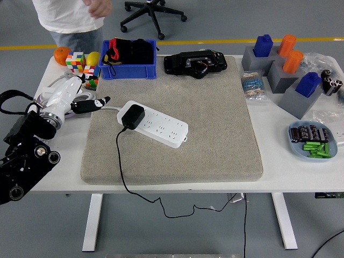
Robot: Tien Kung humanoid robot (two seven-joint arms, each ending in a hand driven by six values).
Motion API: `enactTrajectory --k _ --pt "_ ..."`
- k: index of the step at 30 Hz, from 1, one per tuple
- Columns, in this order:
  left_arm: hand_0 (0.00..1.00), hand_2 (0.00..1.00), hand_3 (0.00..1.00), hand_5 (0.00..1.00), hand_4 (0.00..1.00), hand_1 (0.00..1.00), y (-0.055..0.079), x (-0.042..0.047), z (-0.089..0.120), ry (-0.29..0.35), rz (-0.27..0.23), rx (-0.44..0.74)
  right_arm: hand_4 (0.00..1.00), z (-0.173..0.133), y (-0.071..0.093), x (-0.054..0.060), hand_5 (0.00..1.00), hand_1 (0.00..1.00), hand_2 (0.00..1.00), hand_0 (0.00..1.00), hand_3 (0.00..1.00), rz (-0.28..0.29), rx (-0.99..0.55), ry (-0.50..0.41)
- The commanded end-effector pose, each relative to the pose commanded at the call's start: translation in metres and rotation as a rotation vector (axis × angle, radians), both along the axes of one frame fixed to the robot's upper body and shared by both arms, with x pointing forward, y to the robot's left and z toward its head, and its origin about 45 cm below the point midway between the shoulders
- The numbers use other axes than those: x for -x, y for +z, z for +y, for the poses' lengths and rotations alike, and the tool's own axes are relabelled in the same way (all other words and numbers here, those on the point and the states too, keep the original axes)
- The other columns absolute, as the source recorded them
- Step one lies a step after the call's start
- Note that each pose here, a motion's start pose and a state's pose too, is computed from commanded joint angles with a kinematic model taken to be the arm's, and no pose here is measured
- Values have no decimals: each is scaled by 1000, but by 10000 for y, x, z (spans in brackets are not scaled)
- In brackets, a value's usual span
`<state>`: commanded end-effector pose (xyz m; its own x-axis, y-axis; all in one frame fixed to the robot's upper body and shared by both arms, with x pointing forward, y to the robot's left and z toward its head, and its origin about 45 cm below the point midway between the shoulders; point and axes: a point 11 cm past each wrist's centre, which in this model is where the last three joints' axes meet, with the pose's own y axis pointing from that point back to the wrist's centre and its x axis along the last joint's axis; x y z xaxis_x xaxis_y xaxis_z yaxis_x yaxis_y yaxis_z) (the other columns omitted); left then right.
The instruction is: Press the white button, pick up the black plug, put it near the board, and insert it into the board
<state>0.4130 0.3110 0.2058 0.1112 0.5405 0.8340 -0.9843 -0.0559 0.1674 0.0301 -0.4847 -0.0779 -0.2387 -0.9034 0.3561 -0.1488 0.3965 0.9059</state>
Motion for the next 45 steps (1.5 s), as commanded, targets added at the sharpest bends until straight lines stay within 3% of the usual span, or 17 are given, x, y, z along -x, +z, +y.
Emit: enactTrajectory --k 6,15,32,45 --pt "877 861 823 470 839 890 25 -26 227 65 16 -10 679 -8 4 3 350 701 677 735 611 1 2 1" --pt "875 863 823 484 840 892 -5 -34 368 105 39 -17 678 -7 3 3 351 700 677 734 611 0 1 -1" --pt "881 863 825 519 856 894 -35 -37 461 127 57 -21 678 4 -8 60 351 700 676 734 612 9 -1 -5" --pt "884 865 825 524 854 896 34 -74 503 133 48 -30 679 3 -6 41 349 701 676 735 612 3 -1 -11"
